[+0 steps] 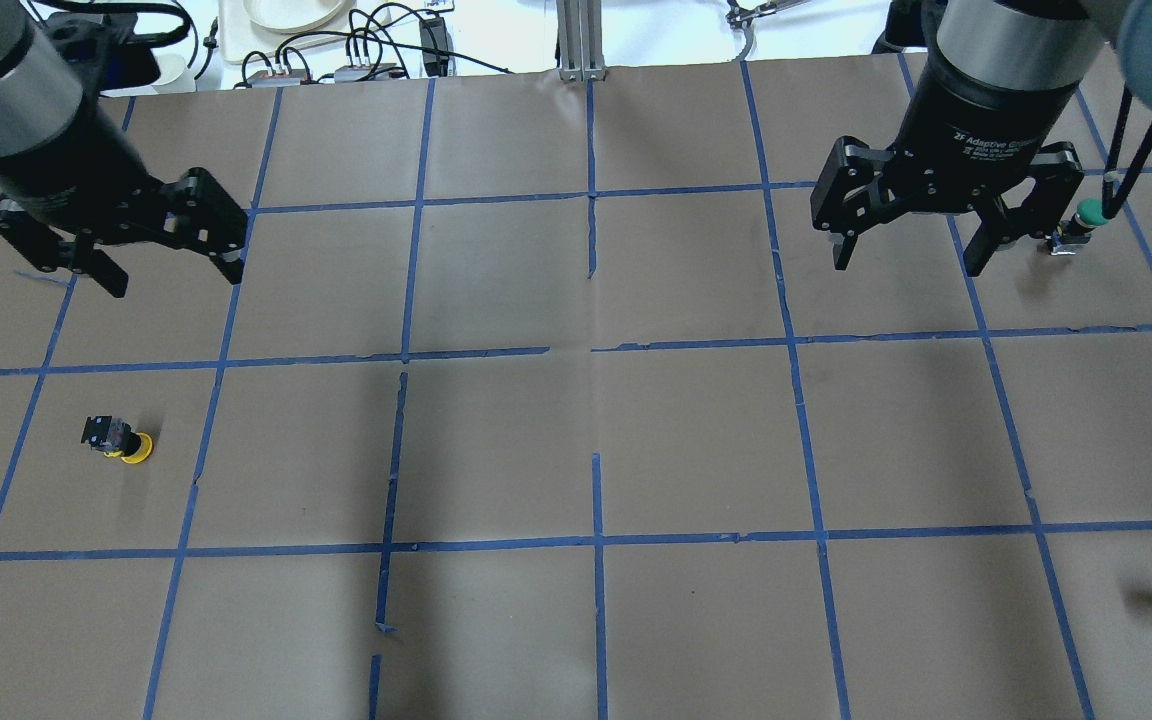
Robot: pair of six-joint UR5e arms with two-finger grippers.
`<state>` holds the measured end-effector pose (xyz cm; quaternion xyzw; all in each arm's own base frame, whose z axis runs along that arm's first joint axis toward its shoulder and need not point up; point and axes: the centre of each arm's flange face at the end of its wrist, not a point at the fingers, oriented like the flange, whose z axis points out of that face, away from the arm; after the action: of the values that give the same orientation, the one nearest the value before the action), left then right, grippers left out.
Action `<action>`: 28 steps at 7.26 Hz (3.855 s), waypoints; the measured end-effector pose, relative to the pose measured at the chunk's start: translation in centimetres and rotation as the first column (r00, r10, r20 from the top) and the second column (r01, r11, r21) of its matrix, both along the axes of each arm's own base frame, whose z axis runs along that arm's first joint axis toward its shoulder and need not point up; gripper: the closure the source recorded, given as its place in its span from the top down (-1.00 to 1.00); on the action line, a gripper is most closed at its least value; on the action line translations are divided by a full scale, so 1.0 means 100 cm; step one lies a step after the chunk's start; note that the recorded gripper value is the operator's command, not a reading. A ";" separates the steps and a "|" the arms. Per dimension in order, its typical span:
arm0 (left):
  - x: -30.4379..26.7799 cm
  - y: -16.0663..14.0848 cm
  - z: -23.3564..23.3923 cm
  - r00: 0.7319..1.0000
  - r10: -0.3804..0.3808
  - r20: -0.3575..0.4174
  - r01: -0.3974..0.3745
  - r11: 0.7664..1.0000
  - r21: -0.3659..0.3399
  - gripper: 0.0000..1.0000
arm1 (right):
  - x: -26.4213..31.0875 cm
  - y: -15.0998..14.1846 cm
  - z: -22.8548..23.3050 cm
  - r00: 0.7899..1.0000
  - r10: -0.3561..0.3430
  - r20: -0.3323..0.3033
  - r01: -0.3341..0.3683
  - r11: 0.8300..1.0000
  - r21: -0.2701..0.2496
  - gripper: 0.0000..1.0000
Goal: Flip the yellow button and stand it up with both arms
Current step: 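Move the left gripper down toward the yellow button on its side, then close the left gripper on the yellow button's black base, then lift the yellow button with the left gripper and carry it toward the right gripper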
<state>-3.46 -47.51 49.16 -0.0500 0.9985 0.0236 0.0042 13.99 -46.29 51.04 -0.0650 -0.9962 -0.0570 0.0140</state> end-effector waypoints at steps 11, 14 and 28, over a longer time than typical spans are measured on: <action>0.230 0.009 -0.238 0.981 -0.181 -0.072 0.183 0.983 0.032 0.99 | -0.002 -0.001 0.000 1.000 0.003 0.002 -0.003 1.000 -0.001 0.99; 0.226 0.017 -0.265 0.980 -0.185 -0.070 0.187 0.982 0.023 0.81 | -0.002 -0.001 0.000 1.000 0.003 0.003 -0.003 1.000 -0.002 0.99; 0.114 -0.039 -0.178 0.844 -0.269 -0.465 0.235 0.963 -0.132 -1.00 | -0.022 -0.014 -0.001 0.998 -0.057 0.019 0.057 0.998 -0.022 1.00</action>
<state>7.90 -51.39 31.35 0.0888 0.9664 -0.0005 -0.2411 11.80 -47.65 50.89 -0.0929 -0.9946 -0.0466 0.0025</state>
